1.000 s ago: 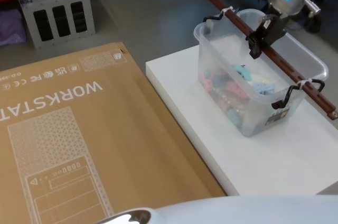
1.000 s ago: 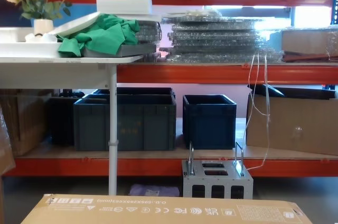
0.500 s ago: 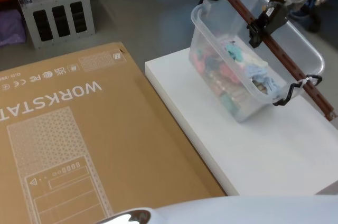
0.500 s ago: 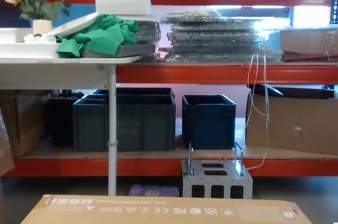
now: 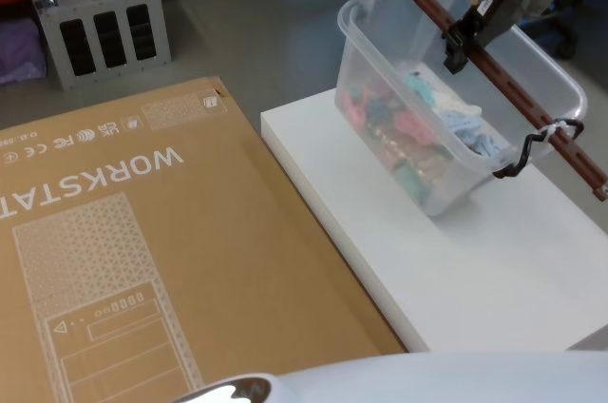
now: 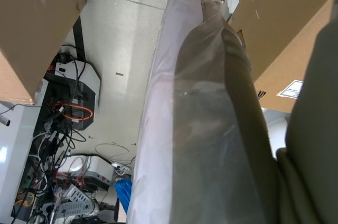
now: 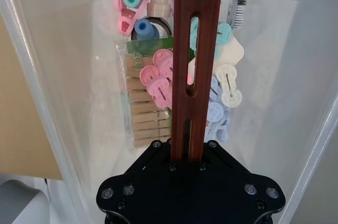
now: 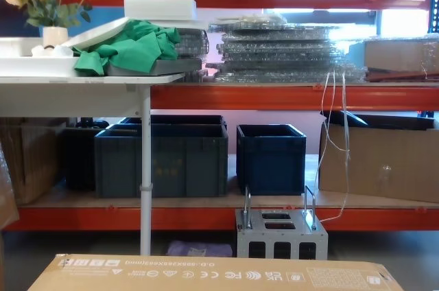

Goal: Use one hand to grasp the basket and place it at the designated location.

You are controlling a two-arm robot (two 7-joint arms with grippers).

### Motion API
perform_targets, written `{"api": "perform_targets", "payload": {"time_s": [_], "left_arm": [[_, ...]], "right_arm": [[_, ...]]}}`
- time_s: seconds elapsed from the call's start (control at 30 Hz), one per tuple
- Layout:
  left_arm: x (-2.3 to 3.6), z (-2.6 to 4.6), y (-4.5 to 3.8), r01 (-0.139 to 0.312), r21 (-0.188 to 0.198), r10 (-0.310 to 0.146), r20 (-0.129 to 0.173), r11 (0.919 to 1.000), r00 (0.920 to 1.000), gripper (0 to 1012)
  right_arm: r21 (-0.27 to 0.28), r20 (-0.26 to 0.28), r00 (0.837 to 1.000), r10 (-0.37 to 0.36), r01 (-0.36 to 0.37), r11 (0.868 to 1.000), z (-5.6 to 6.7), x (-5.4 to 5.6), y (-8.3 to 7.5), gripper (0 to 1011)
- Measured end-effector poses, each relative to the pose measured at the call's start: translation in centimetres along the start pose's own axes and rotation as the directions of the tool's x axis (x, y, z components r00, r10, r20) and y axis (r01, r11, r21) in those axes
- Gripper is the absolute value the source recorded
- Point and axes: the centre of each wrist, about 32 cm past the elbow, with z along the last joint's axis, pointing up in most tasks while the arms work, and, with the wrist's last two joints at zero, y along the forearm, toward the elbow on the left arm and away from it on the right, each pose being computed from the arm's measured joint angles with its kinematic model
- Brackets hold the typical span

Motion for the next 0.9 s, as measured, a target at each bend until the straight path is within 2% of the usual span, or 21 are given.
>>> {"api": "perform_targets", "payload": {"time_s": [0.5,0.6,0.77,0.9], "left_arm": [[0.00,0.02,0.00,0.000,0.000,0.000,0.000,1.0000,1.0000,0],[0.00,-0.01,0.00,0.000,0.000,0.000,0.000,1.0000,1.0000,0],[0.00,0.01,0.00,0.000,0.000,0.000,0.000,1.0000,1.0000,0],[0.00,-0.02,0.00,0.000,0.000,0.000,0.000,1.0000,1.0000,0]], "right_arm": [[-0.001,0.074,0.997,0.008,-0.008,1.000,1.0,0.8,-0.1,0],[-0.001,0.108,0.994,0.014,-0.014,1.000,1.4,1.1,0.0,0],[0.002,0.218,0.975,0.034,-0.035,0.999,2.7,1.9,0.2,0],[-0.004,0.274,0.961,0.048,-0.048,0.999,3.2,2.4,0.4,0]]}}
